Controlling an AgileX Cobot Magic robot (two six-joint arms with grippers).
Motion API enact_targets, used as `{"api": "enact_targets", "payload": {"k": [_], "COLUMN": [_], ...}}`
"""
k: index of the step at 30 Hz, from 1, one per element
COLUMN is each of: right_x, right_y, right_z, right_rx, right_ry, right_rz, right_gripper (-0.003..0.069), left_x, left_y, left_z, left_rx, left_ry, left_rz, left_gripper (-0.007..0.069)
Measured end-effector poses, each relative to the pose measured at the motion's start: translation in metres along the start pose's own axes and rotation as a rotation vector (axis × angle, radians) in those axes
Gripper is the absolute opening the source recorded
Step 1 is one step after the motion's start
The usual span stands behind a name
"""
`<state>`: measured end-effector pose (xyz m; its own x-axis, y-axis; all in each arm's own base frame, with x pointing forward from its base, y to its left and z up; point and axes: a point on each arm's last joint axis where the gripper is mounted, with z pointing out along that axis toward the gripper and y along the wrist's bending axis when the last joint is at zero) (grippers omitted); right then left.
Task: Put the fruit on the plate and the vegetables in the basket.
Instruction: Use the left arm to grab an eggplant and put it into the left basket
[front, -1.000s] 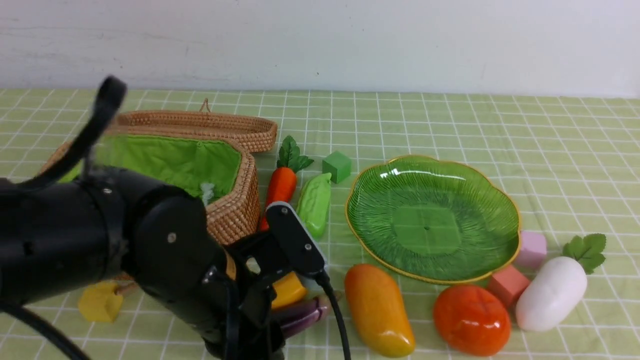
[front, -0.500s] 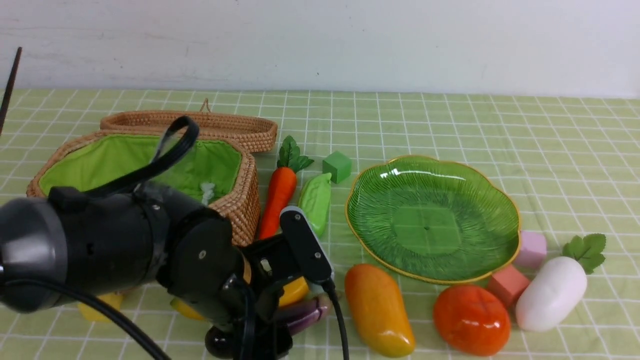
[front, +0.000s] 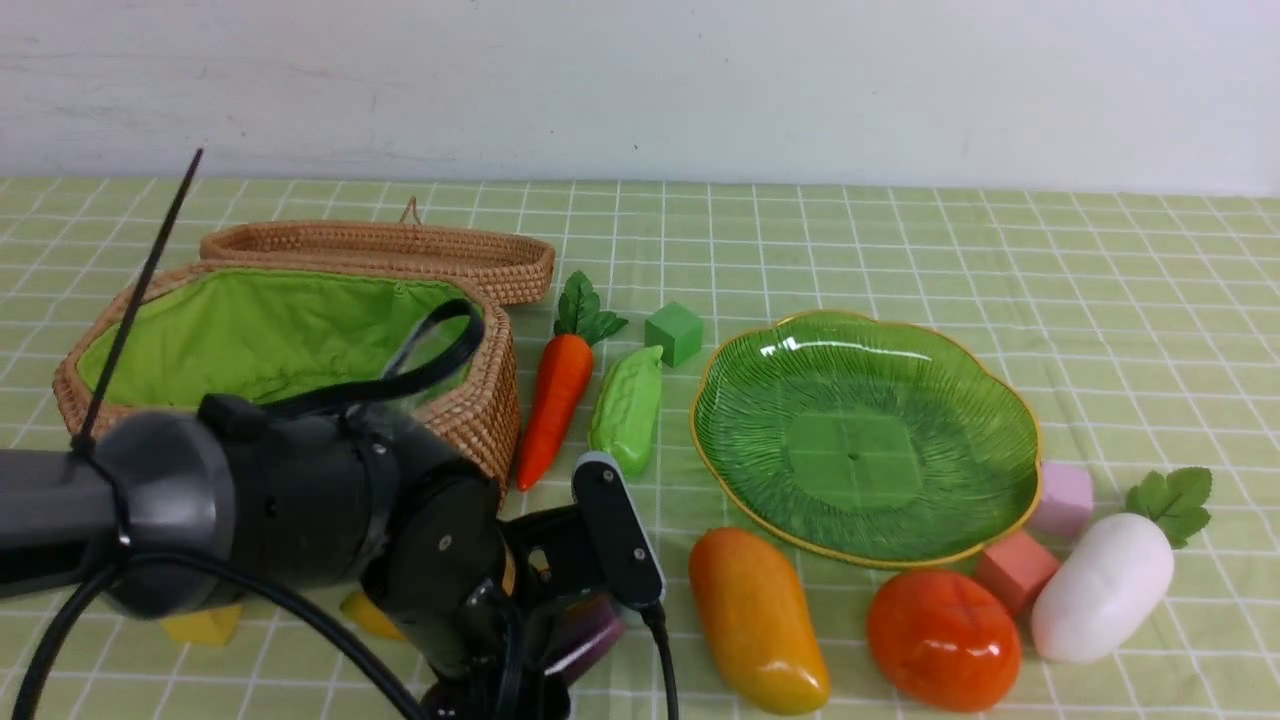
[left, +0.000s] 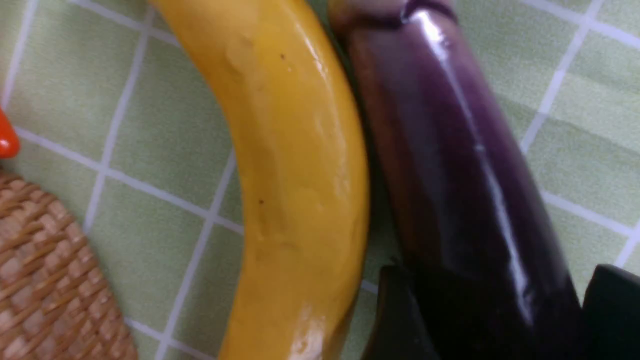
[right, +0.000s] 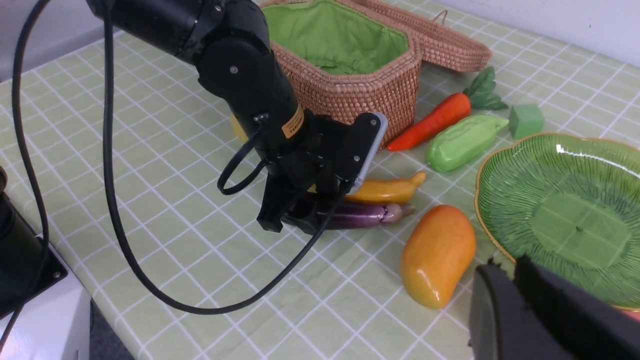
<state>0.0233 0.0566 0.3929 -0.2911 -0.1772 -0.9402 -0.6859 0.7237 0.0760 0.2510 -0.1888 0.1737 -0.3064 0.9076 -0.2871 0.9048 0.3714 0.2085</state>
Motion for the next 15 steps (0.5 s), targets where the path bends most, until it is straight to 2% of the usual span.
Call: {"api": "enact_targets", "payload": {"k": [6, 15], "right_x": [0.0, 0.0], "right_y": [0.0, 0.0], "right_z": [0.0, 0.0], "right_rx": [0.0, 0.0], "right_ry": [0.0, 0.0], "right_rz": [0.0, -0.003], "right_gripper": [0.006, 0.0068], "left_x": [0.0001, -0.0004], "left_y": [-0.0001, -0.0009], "left_z": [0.0032, 0.0032], "left_rx": [0.003, 0.012], "left_ry": [0.006, 0.001], "left_rz": [0.001, -0.017], "left_gripper": [0.0396, 0.0395]}}
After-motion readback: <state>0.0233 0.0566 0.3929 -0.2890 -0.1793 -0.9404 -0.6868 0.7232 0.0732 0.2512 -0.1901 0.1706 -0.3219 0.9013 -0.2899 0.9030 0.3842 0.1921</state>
